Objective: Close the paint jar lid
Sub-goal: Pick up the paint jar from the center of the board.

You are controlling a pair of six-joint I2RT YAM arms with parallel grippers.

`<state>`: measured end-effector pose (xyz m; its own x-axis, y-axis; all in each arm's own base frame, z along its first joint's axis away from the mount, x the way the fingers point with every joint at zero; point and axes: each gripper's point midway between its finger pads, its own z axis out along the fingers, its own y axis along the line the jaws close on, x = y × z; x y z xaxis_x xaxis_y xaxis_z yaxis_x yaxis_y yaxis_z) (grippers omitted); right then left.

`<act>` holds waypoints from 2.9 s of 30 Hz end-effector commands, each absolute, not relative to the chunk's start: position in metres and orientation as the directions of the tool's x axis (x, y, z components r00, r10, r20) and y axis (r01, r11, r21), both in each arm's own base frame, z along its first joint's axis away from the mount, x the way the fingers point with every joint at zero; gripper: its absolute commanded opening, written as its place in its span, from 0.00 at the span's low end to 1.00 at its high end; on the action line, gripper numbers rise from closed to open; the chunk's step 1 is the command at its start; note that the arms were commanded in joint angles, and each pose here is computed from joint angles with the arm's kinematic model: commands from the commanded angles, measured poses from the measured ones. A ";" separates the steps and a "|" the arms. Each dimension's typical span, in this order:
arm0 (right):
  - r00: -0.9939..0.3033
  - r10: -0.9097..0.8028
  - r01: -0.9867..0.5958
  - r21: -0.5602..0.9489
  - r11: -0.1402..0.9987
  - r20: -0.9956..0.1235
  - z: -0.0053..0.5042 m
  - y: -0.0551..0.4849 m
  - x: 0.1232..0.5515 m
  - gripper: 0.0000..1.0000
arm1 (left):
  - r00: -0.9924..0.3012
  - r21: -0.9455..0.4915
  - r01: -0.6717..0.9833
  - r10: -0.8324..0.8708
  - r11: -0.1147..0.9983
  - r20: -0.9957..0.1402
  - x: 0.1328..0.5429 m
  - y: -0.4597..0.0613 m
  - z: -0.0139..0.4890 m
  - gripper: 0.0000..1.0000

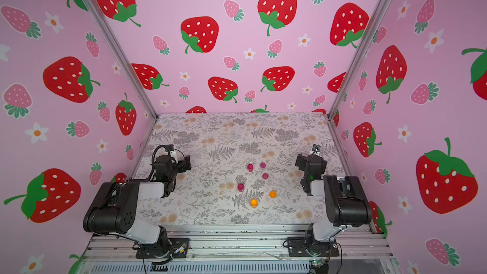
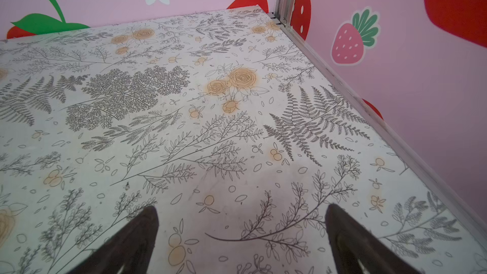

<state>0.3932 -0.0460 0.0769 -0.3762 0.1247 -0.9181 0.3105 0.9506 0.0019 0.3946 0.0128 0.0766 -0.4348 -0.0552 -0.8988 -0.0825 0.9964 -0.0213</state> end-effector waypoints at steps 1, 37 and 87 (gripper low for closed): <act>-0.342 0.131 0.324 0.015 0.946 -0.931 0.087 -0.048 0.395 0.99 | -0.414 -0.017 -0.066 -0.043 0.998 -0.909 0.404 0.011 0.085 0.99; -0.890 -0.099 -0.203 0.193 0.960 -0.446 0.153 0.195 0.305 1.00 | -0.387 -0.288 0.482 -0.093 0.827 -0.917 0.293 -0.212 0.213 0.99; -0.941 -0.229 -0.216 -0.079 0.973 -0.248 0.045 0.246 0.354 0.25 | -0.344 -0.313 0.532 -0.137 0.787 -0.929 0.262 -0.190 0.185 0.99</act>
